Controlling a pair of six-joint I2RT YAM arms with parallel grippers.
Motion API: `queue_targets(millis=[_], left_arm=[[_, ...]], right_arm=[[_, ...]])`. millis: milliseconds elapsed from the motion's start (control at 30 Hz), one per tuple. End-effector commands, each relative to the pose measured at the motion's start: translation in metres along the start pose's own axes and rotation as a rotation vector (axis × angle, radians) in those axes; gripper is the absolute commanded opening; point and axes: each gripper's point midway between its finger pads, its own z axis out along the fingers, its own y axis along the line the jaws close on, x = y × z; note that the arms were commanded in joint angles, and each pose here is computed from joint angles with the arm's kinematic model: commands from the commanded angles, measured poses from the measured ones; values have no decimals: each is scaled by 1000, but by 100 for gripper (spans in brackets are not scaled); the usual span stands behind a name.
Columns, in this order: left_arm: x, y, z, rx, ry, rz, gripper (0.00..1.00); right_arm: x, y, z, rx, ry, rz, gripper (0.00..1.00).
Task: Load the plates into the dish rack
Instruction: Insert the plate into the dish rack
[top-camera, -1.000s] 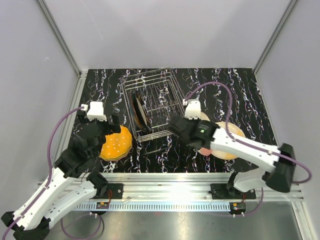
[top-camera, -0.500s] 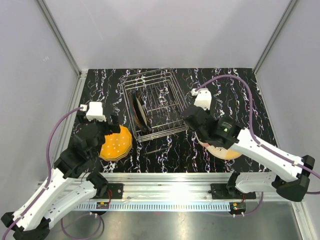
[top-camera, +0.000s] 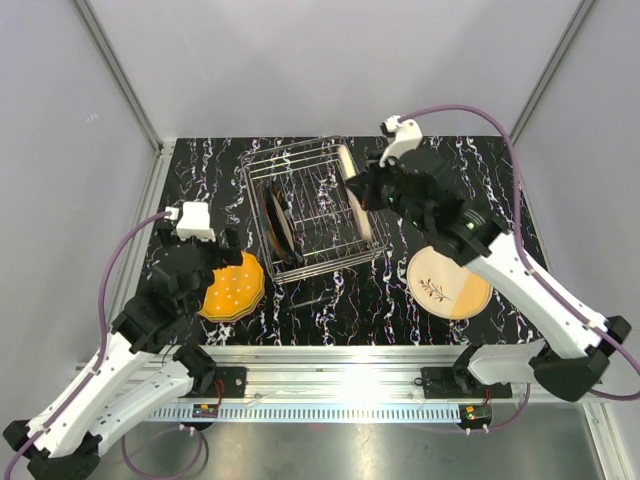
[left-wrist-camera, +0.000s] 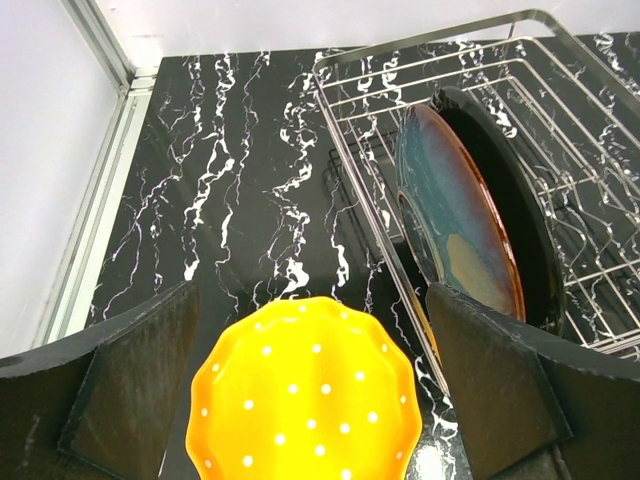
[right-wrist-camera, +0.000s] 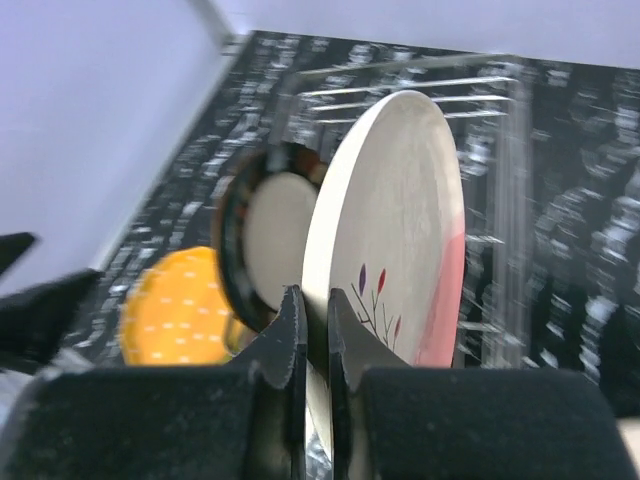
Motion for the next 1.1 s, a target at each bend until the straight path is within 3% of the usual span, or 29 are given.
queue_targets(millis=[0,400,867,1067], left_arm=[[-6,2,5,-34,-30,-16,99],[3,-1,17,-54,13,21,99],[11,-2,28,-72,63,19,99],[9,6,37,-144,137,8,99]], right_arm=[[-67,72,3,-397,-177,53,0],[-46,102,51,-606,-131,198,0],[26,94,102,-610,-19,323,0],[43,79,119,-513,6,264,0]])
